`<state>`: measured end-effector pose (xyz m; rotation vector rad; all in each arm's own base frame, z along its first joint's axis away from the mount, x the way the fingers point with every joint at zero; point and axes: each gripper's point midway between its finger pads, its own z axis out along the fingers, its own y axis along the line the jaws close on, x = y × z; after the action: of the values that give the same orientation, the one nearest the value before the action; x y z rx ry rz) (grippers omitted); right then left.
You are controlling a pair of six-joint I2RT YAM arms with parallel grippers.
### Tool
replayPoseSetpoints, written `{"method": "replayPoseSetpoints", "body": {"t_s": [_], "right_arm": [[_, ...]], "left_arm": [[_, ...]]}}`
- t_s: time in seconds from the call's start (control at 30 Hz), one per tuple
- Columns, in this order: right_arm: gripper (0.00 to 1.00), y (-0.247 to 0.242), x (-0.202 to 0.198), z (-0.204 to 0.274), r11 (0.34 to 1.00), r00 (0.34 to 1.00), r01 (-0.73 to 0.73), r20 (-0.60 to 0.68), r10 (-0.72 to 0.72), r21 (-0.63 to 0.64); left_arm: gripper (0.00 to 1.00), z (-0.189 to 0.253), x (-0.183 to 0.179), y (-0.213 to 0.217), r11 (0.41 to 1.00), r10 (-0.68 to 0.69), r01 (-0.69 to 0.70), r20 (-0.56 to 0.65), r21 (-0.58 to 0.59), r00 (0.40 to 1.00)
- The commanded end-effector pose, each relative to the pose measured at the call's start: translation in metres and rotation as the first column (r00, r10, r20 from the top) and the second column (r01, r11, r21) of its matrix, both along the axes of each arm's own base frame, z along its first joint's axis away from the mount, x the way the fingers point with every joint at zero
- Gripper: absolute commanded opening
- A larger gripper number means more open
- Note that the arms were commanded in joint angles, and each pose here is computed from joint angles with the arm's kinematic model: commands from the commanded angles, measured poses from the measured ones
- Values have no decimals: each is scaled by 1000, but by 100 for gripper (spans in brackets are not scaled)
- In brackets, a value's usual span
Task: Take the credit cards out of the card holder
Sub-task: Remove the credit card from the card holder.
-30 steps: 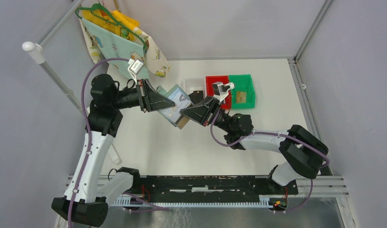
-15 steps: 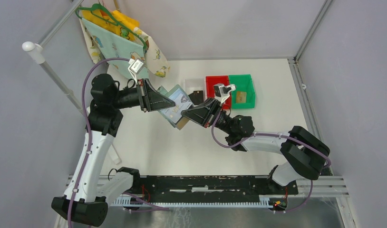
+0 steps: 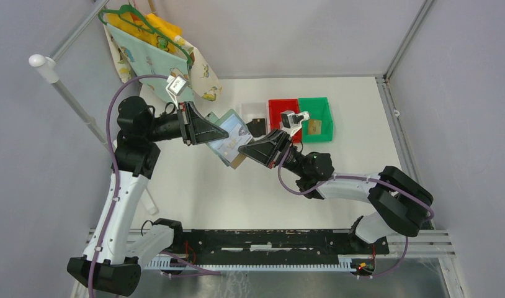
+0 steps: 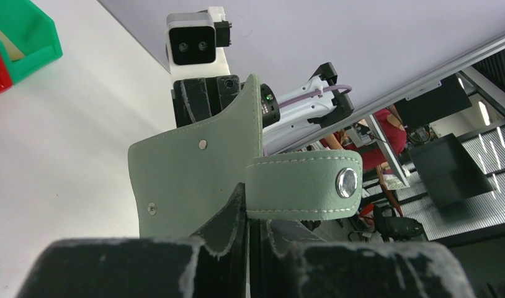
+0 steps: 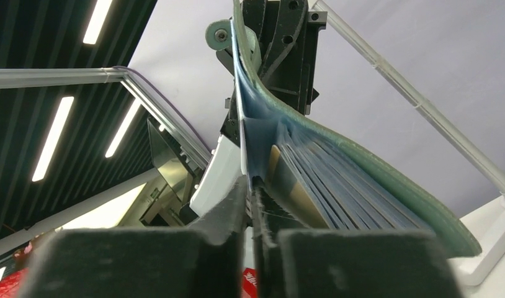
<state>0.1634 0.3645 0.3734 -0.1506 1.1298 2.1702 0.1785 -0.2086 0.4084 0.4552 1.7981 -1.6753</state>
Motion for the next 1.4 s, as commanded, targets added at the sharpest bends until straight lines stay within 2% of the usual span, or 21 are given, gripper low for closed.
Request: {"method": "replayPoseSetpoints", "body": {"t_s": [0.0, 0.07, 0.1, 0.37, 0.4, 0.5, 0.57, 0.8, 1.0, 1.1, 1.23, 1.37], "right_arm": [[20, -22, -22, 37, 990, 993, -20, 121, 3, 141], [32, -20, -21, 41, 989, 992, -24, 126, 5, 146], [34, -19, -21, 45, 988, 991, -28, 131, 8, 154], [38, -12, -19, 63, 977, 989, -65, 145, 36, 201], [37, -12, -20, 65, 977, 988, -68, 148, 38, 204], [24, -12, -22, 65, 976, 987, -73, 154, 42, 204], [19, -13, -22, 63, 977, 988, -70, 150, 40, 199], [12, -21, -28, 49, 982, 990, -59, 139, 34, 179], [11, -27, -32, 37, 987, 991, -49, 132, 29, 152], [6, -34, -31, 33, 990, 992, -34, 128, 17, 138], [0, -44, -29, 23, 996, 991, -20, 131, 8, 92], [0, -62, -18, 9, 999, 992, 33, 124, -34, 8]], "left_arm": [[2, 30, -12, 1, 999, -24, 28, 103, -35, 994], [2, 31, -13, 1, 999, -23, 27, 111, -38, 994], [2, 31, -14, 2, 999, -22, 27, 113, -40, 993], [2, 29, -14, 1, 999, -27, 31, 103, -41, 994], [2, 28, -14, 1, 999, -27, 31, 99, -40, 995], [2, 28, -14, 1, 999, -30, 34, 97, -38, 995], [2, 29, -14, 1, 999, -29, 33, 103, -38, 994], [2, 33, -12, 1, 999, -27, 31, 118, -37, 993], [2, 35, -9, 3, 999, -19, 22, 135, -26, 991], [2, 34, -7, 4, 1000, -13, 15, 146, -13, 989], [2, 30, -5, 6, 1000, -11, 10, 159, 9, 987], [2, 23, -2, 9, 998, -6, -5, 188, 55, 982]]}}
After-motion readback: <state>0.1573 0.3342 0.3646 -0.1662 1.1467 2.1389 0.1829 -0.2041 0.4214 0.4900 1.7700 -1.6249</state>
